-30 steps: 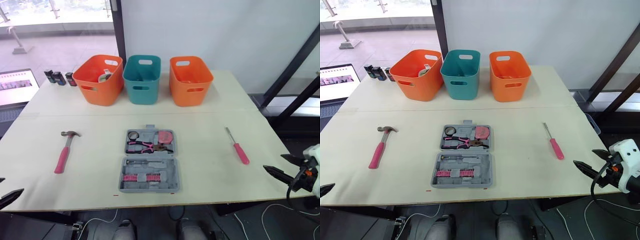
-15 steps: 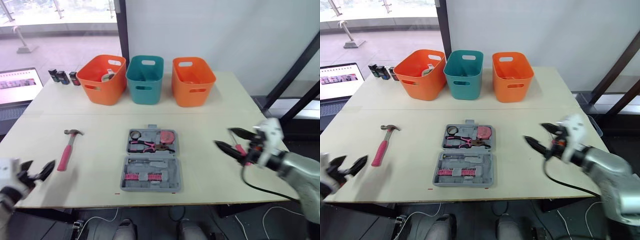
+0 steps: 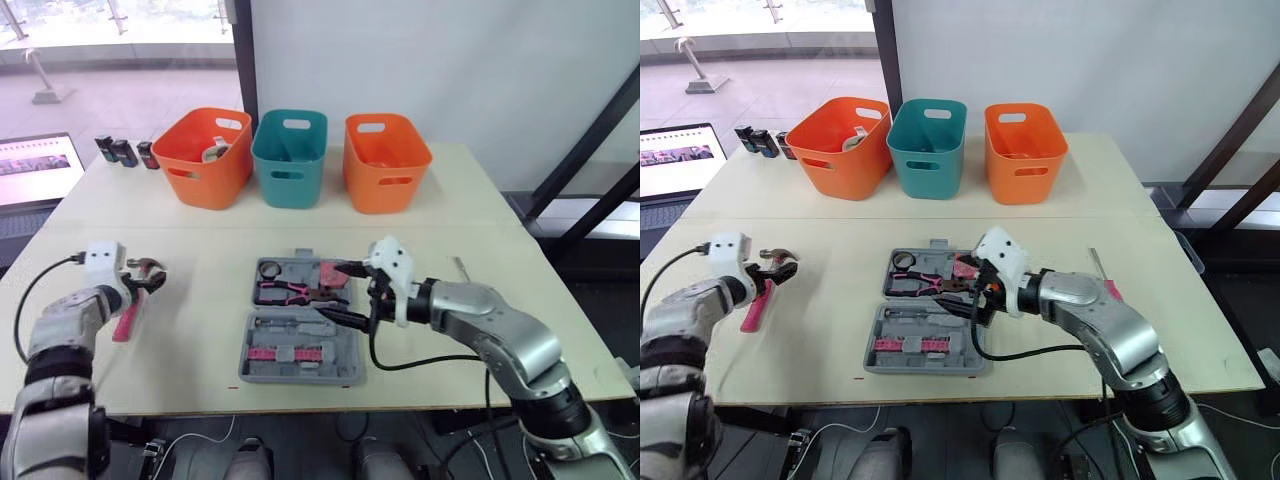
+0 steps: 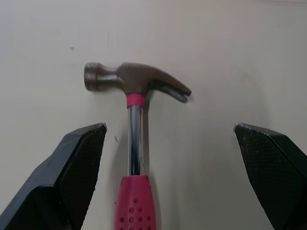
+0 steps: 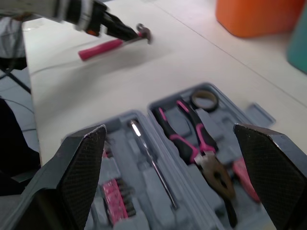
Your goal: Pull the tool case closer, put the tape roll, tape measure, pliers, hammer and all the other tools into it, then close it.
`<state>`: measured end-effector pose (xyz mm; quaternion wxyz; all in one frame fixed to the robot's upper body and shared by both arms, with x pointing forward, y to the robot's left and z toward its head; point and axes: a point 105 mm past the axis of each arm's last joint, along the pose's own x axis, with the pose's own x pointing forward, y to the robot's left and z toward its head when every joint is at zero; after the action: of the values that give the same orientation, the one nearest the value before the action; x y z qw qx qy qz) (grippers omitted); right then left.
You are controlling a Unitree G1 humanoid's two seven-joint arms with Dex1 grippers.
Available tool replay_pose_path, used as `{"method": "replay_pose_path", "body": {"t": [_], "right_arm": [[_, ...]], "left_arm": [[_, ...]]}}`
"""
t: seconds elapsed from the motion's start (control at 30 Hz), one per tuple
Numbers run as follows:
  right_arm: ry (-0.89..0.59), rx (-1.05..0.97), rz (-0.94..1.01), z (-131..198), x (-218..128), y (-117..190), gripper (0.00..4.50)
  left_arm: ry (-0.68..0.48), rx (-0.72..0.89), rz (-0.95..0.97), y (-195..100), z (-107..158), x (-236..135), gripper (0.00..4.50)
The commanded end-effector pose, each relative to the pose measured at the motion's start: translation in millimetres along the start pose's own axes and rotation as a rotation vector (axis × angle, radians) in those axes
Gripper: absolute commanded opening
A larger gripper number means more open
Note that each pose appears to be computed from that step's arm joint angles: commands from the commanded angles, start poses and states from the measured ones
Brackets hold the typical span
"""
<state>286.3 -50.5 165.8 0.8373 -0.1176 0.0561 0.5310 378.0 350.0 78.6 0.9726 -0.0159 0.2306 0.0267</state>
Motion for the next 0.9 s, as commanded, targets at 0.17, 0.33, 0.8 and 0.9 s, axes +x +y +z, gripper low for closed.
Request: {"method": "replay_pose_path", "body": {"t": [0.17,0.33,0.8,0.9], "right_arm": [[-0.03,-0.057,-0.031,13.4,3.3,-1.5,4.47],[-0.031,-0.058,-0.054,14.6,0.9,-4.8,4.5],[-0.018,-0.048,-0.079,9.7,-0.9,-7.5,4.5],[-0.011,-0.049,-0.082,7.6,-0.4,-7.7,4.5]], "left_arm": [[0.07,-0.013,0.075,17.6,-5.5,4.0,4.5],[0.083,-0.044,0.075,17.8,-13.0,5.5,3.66],[0.035,-0.044,0.077,17.3,-9.5,7.4,0.17],[0.011,-0.04,0.077,17.1,-3.9,7.6,0.17]]}}
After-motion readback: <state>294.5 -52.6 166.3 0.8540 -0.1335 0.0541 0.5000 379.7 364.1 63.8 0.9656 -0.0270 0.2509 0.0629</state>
